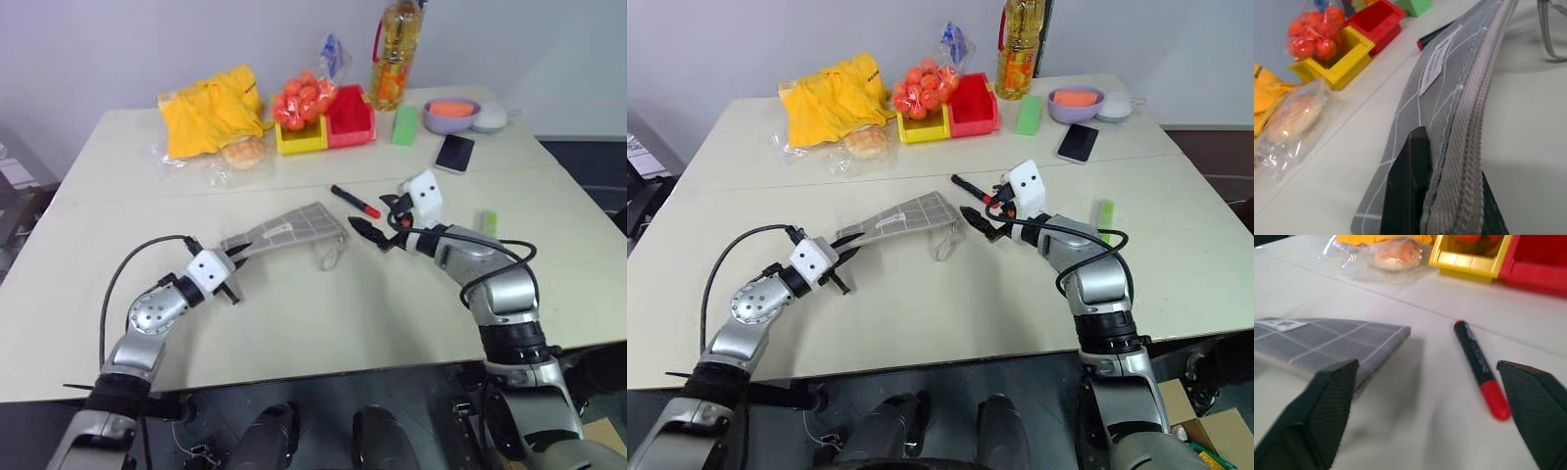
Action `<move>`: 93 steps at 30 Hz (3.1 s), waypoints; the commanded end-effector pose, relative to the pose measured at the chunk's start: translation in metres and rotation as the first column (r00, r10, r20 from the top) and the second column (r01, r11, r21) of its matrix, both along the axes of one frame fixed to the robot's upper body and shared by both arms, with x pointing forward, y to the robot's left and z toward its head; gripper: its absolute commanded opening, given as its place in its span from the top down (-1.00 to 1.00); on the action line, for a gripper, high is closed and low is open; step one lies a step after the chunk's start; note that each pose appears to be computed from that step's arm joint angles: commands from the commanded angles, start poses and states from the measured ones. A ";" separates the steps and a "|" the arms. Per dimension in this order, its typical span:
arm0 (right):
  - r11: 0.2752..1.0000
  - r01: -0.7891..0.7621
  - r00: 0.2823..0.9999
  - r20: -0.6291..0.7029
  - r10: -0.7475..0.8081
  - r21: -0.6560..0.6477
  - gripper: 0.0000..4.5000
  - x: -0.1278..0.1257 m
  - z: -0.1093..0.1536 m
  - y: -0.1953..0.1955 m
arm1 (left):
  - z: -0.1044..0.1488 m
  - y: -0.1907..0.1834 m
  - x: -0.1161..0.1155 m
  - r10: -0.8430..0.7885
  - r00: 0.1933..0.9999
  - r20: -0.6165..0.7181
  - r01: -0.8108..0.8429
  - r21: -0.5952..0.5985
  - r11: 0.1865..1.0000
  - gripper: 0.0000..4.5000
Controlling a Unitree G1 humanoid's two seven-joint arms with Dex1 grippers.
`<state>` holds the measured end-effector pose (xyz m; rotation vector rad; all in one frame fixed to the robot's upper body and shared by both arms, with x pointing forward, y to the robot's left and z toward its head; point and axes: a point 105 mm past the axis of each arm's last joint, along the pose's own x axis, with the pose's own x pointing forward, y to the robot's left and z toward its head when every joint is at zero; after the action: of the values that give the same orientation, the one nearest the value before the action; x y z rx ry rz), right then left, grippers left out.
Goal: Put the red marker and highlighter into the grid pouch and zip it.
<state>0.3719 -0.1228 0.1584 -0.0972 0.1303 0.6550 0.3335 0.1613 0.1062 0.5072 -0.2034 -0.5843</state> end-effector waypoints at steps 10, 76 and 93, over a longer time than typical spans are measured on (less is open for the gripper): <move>0.994 -0.003 0.998 -0.067 0.010 0.108 -0.98 -0.007 -0.003 0.026 | 0.021 -0.033 -0.005 0.034 0.999 0.029 -0.032 -0.057 0.998 1.00; 0.989 0.105 0.991 -0.073 -0.113 -0.106 0.58 0.080 -0.029 -0.029 | 0.010 -0.007 0.017 0.365 0.931 -0.019 -0.366 -0.013 0.931 1.00; 0.925 -0.205 0.953 0.149 0.262 -0.319 0.89 -0.030 0.024 -0.016 | 0.022 -0.037 0.028 0.202 0.979 -0.027 -0.204 -0.070 0.977 1.00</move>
<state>0.3487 -0.1433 0.1650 -0.4663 0.0885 0.8417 0.3623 0.1276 0.1189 0.4512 -0.1092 -0.3649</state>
